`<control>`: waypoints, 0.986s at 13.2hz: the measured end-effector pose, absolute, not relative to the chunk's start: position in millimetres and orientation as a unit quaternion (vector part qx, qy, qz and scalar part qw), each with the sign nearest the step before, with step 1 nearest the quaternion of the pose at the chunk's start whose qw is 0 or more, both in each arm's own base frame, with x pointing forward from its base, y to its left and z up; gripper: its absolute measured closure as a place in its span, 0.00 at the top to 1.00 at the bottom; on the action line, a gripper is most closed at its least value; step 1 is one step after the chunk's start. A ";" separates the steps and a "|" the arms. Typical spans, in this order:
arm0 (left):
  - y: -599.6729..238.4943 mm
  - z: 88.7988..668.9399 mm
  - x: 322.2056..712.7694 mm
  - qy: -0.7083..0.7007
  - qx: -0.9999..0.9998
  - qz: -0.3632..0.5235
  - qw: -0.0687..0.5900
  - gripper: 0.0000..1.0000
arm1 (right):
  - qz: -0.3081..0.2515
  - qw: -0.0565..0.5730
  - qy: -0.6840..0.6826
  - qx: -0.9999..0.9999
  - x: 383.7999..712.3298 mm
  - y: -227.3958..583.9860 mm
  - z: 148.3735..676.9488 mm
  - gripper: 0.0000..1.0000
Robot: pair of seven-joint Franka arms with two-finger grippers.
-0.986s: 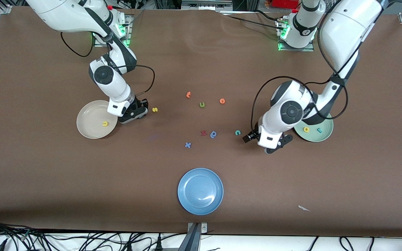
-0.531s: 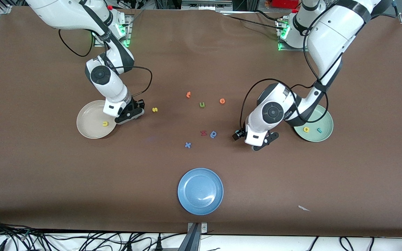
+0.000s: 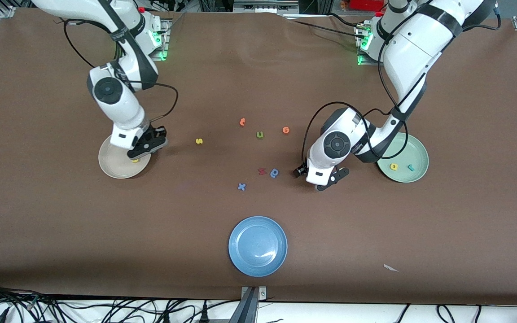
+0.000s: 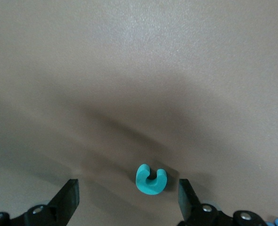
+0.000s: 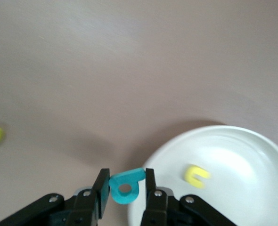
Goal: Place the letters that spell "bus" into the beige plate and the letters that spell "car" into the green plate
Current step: 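Grasp the teal c with the left gripper while the right gripper drops b, then place the teal c on the green plate while the right gripper grasps yellow s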
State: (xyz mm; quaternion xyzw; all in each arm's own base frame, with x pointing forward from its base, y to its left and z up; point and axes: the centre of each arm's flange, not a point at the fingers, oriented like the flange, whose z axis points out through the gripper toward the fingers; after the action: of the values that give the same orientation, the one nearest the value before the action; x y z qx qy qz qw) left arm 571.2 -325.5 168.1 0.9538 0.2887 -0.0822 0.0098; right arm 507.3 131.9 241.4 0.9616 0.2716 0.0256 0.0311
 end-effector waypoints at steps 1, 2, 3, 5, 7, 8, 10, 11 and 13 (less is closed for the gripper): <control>-325.9 166.8 570.7 0.289 0.954 -0.082 0.009 0.87 | 0.021 0.033 0.276 0.960 510.2 116.6 240.6 0.35; -326.0 165.6 570.7 0.289 0.954 -0.082 0.008 0.80 | 0.015 0.035 0.278 0.960 512.2 102.4 239.3 0.35; -325.8 165.9 571.5 0.290 0.954 -0.082 0.009 0.80 | 0.011 0.037 0.280 0.959 513.4 92.4 238.3 0.38; -327.9 169.2 574.0 0.290 0.954 -0.078 0.012 0.58 | 0.008 0.038 0.278 0.960 513.9 85.1 237.3 0.44; -328.9 170.4 574.8 0.290 0.954 -0.077 0.013 0.48 | 0.007 0.038 0.279 0.959 513.4 85.7 236.9 0.52; -329.4 171.6 575.7 0.291 0.954 -0.076 0.014 0.39 | 0.007 0.038 0.279 0.959 513.3 85.8 236.9 0.59; -330.3 172.5 576.2 0.291 0.954 -0.075 0.016 0.33 | 0.006 0.038 0.279 0.959 513.1 85.8 236.7 0.64; -330.5 172.7 576.2 0.292 0.953 -0.075 0.016 0.27 | 0.005 0.038 0.277 0.960 512.7 85.9 236.3 0.64; -330.1 172.8 576.6 0.293 0.953 -0.075 0.016 0.27 | 0.004 0.036 0.261 0.965 510.3 91.0 234.5 0.64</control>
State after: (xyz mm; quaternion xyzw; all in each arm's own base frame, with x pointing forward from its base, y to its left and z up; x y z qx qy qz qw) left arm 576.6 -330.1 172.8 0.9531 0.2927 -0.0751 0.0156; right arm 510.3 91.0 234.5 0.9646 0.2610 0.0042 0.0360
